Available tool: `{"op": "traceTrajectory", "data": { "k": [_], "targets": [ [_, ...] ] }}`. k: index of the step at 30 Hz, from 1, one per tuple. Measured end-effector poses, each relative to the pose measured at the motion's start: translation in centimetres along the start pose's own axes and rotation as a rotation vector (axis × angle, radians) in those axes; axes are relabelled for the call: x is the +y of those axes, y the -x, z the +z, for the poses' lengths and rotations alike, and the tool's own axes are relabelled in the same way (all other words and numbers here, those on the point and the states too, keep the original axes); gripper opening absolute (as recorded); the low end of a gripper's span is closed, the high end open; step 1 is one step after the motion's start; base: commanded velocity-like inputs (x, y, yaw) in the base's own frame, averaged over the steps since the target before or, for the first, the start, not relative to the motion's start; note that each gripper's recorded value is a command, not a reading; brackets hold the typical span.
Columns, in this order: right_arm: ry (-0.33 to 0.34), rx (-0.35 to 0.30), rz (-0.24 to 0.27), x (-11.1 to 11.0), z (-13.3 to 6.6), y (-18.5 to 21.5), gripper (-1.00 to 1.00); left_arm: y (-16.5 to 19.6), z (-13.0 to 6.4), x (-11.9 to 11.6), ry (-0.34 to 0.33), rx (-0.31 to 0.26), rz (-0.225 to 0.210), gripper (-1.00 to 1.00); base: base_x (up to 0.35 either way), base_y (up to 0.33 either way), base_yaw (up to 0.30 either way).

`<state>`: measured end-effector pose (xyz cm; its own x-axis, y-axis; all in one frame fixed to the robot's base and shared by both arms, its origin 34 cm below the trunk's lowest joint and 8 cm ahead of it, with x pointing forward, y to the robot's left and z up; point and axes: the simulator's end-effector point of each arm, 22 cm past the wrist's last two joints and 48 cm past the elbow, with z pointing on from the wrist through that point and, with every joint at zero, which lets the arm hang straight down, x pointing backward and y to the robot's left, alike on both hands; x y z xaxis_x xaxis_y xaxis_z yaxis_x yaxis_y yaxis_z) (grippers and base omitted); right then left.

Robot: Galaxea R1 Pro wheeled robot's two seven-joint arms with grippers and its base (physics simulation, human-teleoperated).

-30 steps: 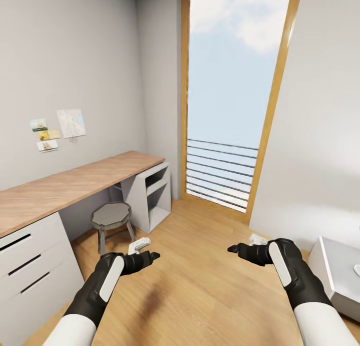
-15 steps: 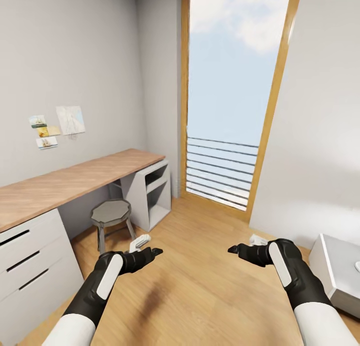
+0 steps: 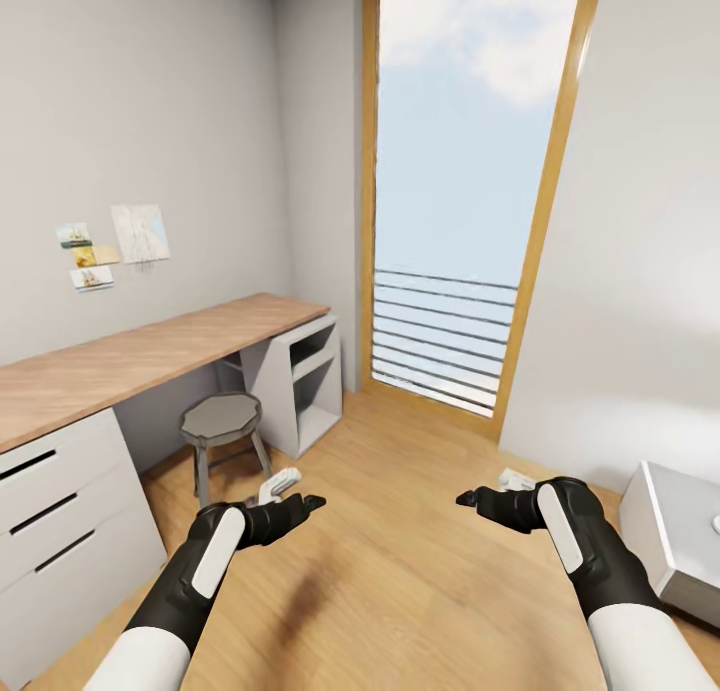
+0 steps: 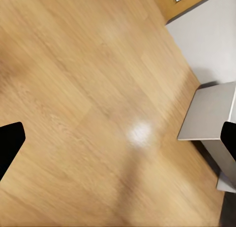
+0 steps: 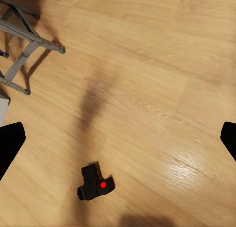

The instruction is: Attach the digital camera to the camera tripod in the bedroom.

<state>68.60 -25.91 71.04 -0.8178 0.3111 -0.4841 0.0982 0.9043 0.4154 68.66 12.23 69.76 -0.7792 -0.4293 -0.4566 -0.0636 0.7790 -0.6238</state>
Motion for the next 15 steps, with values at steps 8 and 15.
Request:
{"op": "traceTrajectory", "data": {
  "k": [8, 15],
  "targets": [
    [-0.013, -0.003, 0.000, -1.5, 0.8, -0.6, 1.00, -0.2, 0.5, 2.1, 0.012, -0.013, -0.023, 1.00, 0.000, 0.000, 0.000],
    [0.013, -0.014, 0.001, -2.8, 1.1, -0.8, 1.00, -1.0, 1.2, 2.7, 0.001, -0.014, -0.033, 1.00, 0.000, 0.000, 0.000]
  ]
}}
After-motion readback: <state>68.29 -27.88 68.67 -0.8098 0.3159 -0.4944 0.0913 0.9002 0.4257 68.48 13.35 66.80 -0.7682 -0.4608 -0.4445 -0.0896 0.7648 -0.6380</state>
